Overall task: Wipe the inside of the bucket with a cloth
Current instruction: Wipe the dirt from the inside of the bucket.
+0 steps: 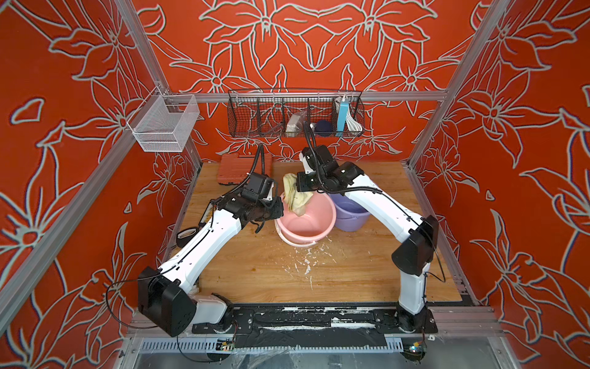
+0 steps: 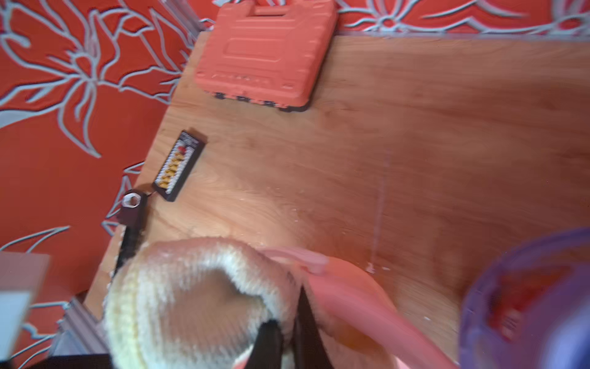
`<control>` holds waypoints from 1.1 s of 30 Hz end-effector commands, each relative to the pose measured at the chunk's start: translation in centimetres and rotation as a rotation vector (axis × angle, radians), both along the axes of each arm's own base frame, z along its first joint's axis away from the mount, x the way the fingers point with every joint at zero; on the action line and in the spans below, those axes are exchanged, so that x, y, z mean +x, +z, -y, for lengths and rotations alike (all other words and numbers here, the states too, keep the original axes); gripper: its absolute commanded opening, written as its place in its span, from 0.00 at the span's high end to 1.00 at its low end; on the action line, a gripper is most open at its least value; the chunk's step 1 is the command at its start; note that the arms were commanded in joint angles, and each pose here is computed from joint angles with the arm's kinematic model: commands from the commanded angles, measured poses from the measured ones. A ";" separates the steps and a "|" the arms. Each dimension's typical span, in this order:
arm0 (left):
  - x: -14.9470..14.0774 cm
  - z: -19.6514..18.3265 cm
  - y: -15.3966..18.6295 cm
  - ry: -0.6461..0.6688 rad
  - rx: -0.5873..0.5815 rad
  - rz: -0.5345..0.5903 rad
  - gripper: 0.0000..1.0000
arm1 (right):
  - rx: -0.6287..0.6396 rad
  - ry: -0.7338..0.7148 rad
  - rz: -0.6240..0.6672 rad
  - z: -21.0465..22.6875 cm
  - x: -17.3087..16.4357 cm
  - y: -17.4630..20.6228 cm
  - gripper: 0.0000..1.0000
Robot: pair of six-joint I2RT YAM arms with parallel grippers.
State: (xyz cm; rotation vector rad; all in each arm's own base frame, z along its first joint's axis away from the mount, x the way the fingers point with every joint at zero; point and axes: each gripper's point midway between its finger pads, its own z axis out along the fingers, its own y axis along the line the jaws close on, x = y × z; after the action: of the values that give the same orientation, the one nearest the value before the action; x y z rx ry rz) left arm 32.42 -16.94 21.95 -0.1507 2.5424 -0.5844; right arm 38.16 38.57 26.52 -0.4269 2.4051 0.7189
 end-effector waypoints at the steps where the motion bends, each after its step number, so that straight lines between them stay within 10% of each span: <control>1: -0.2 1.2 0.3 -0.049 -0.038 -0.008 1.00 | 0.079 0.139 -0.046 -4.2 -2.0 0.2 1.00; 13: 1.4 -1.3 0.4 0.062 0.031 0.001 1.00 | 0.038 0.215 -0.113 -2.5 -6.6 -2.0 1.00; 33: 1.1 -4.9 1.9 0.141 0.180 0.106 1.00 | -0.362 -0.080 -0.052 7.1 0.2 -4.5 1.00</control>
State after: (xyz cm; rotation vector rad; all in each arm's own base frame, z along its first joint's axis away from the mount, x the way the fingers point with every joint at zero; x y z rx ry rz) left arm 33.27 -13.13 21.61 -0.2230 2.5291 -0.3409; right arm 38.82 33.42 23.80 -0.4286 2.5221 0.4346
